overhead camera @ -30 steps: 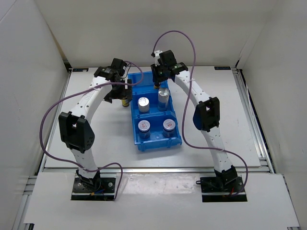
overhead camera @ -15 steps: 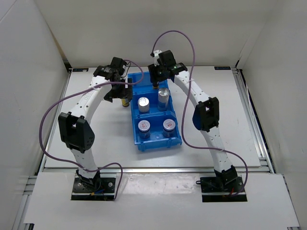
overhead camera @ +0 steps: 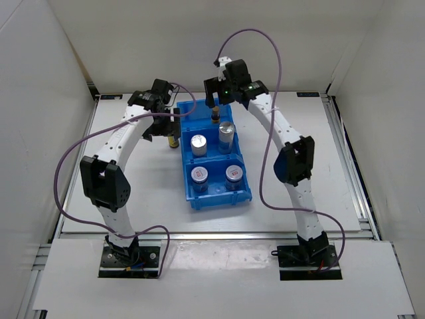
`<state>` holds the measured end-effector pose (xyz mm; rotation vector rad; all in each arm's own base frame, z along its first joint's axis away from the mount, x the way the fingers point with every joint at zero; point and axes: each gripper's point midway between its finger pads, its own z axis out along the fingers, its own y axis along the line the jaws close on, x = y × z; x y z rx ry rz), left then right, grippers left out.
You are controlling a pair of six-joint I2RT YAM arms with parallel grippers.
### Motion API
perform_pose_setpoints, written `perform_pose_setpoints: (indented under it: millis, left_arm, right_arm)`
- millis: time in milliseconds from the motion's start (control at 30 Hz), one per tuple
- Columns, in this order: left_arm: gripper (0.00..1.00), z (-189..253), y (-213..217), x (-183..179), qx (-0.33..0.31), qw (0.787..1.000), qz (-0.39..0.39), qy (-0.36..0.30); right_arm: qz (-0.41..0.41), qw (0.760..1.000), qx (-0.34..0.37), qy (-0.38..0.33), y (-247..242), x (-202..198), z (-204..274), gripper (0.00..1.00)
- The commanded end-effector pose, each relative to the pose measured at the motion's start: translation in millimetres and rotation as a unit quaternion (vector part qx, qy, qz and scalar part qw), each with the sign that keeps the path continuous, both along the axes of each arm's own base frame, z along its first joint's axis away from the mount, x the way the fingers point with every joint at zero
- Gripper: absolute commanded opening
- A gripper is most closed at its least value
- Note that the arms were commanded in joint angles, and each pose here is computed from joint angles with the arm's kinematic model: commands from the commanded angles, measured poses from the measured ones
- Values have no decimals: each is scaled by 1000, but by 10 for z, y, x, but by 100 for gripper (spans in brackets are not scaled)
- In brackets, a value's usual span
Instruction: Organize the condiment bottles
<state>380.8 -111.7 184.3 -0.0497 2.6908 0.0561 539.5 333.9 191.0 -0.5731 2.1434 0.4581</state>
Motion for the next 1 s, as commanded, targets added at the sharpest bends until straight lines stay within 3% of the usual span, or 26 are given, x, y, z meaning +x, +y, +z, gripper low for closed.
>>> perform_pose_setpoints:
  millis: [0,33,100,133,367,500,567,767,967]
  left_arm:
    - [100,246,158,48,6,999,26,-38]
    - [100,298,135,70,-1,999,25,-45]
    - [100,423,109,160,-32,997,29,-58]
    - [100,450,83,196,-48,997,32,-59]
    - [100,291,-114,525,-95,992,41,-70]
    - [86,224,-217,758,-111,989,34,-88]
    - [79,144,-241,843,-109,990,34,-83]
    - [79,-10,-223,1026,-90,992,39,-81]
    - [72,-173,-212,1051,-81,994,42,-67]
  right_arm:
    - [-14,993,80,-82,-203,-158,1224,100]
    - [-16,991,91,-94,-267,-285,1467,100]
    - [-26,994,82,-66,-394,-405,1326,100]
    - [-33,993,89,-72,-507,-502,1481,100]
    - [-29,997,69,12,-848,-1182,1041,100]
    - [-30,997,68,19,-1017,-1480,1018,100]
    - [-34,997,67,21,-1091,-1544,1000,100]
    - [-30,996,80,12,-1203,-1727,1116,100]
    - [-34,996,85,2,-1255,-1749,1208,100]
